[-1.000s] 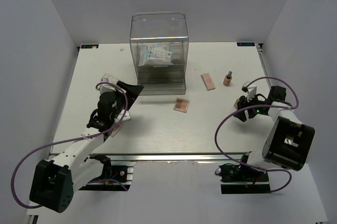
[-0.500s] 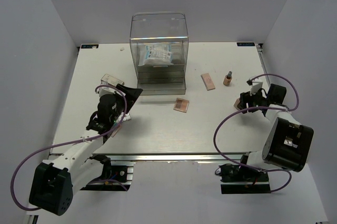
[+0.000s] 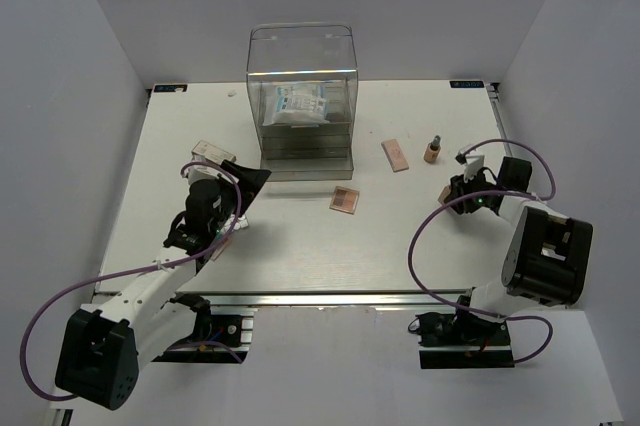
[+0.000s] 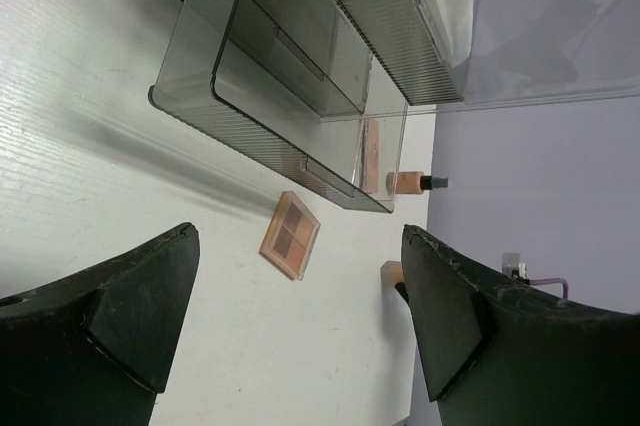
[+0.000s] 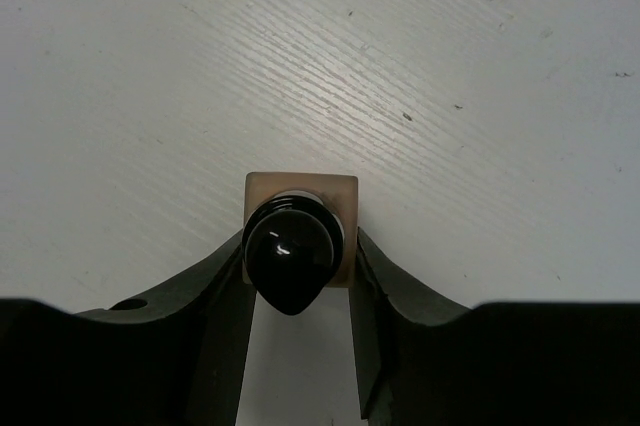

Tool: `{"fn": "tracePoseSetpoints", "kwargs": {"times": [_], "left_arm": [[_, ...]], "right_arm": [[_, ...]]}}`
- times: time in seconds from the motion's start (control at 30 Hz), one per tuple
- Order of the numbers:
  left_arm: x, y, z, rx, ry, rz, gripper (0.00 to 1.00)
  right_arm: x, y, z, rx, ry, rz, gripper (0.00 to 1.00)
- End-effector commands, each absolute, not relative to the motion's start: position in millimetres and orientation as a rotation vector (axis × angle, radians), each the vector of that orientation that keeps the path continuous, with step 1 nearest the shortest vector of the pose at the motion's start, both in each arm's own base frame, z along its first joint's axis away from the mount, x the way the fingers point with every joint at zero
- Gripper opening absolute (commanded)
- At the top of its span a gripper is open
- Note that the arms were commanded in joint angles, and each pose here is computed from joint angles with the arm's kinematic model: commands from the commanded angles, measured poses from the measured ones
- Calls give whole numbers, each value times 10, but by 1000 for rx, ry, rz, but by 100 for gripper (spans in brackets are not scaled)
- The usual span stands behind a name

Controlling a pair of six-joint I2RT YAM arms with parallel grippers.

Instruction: Organize the makeup

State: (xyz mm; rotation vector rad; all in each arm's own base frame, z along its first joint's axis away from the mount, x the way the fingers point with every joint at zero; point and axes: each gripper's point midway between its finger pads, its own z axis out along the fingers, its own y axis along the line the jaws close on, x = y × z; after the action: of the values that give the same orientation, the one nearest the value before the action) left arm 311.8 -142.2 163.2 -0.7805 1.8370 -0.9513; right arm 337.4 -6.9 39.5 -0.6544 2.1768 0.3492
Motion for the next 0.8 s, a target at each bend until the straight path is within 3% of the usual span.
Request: {"fn": "tracePoseSetpoints", "kwargs": {"times": [0.0, 0.23, 0.5, 0.57, 0.6, 0.67, 0.7, 0.77], "left_arm": [[3140, -1377, 1706, -763, 1819, -925, 91], [3167, -1393, 1697, -727, 1843, -901, 92], [3206, -1382, 1740, -645, 1887, -829, 91], [3208, -1358, 1763, -633, 1884, -808, 92], [3194, -1351, 1774, -627, 1884, -802, 91], [3187, -1334, 1806, -615, 1877, -792, 92], [3176, -1321, 1792, -615, 1884, -783, 91], [3167, -1302, 1841, -601, 1875, -772, 91]], "right_arm": [[3457, 40, 609, -813, 2061, 358, 14], [3427, 527, 992, -1107, 1883, 381, 0], [3734, 1564, 2049, -1428, 1629, 325, 0], [3682, 1847, 1989, -1550, 1672, 368, 0], [3752, 2088, 2336, -1590, 1587, 342, 0], [3760, 2219, 2170, -1692, 1677, 343, 0], [3801, 2443, 2443, -1738, 1588, 299, 0], [3824, 2529, 2207, -1845, 1672, 258, 0]]}}
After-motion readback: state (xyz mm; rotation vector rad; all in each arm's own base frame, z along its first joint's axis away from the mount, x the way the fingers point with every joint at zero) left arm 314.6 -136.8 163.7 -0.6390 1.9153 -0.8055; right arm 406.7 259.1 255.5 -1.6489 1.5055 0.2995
